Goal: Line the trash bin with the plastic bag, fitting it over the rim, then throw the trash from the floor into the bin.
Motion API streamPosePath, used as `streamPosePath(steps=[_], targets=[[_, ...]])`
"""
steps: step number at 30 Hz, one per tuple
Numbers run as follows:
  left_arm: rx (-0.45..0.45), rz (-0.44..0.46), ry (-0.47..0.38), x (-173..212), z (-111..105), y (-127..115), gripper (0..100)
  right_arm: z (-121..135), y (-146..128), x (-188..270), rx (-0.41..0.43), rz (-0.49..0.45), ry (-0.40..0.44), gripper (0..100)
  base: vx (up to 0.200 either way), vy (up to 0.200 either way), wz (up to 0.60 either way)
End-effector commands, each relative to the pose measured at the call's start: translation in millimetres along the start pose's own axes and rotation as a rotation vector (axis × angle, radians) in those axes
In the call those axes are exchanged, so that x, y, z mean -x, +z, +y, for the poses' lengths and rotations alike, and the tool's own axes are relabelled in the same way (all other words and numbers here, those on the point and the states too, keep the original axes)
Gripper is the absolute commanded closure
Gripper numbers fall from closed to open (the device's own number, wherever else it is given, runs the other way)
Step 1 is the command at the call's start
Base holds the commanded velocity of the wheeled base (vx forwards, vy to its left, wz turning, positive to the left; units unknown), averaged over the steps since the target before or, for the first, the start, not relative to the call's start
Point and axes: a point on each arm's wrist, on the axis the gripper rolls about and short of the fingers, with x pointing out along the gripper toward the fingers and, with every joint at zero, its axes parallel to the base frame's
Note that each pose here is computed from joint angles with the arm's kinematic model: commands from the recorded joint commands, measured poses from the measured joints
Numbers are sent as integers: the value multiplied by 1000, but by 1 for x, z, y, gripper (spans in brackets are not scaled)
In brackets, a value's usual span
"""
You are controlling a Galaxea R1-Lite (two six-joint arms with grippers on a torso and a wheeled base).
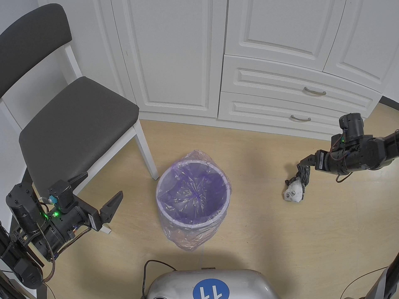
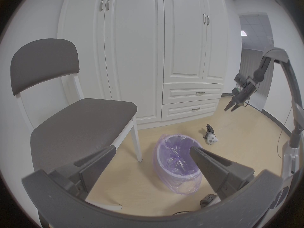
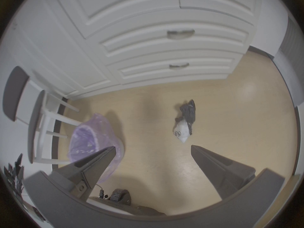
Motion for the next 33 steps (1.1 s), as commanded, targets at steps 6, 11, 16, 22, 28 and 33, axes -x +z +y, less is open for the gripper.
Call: streamPosePath(steps=[6, 11, 16, 22, 28, 33], targets=[[-4, -25, 6, 2, 1, 5, 0, -66, -31, -139, -225, 27, -102, 0, 0, 0, 0], [-4, -28, 7, 2, 1, 5, 0, -85, -44, -173, -241, -57, -133, 0, 0, 0, 0], [-13, -29, 7, 2, 1, 5, 0, -94, -44, -206, -282, -105, -168, 0, 0, 0, 0], [-17, -32, 8, 3, 1, 6, 0, -104, -47, -250, -276, -176, -242, 0, 0, 0, 0], [-16, -28, 7, 2, 1, 5, 0, -114, -48, -269, -260, -151, -267, 0, 0, 0, 0], [-16, -25, 7, 2, 1, 5, 0, -118, -50, -276, -260, -135, -275, 0, 0, 0, 0]])
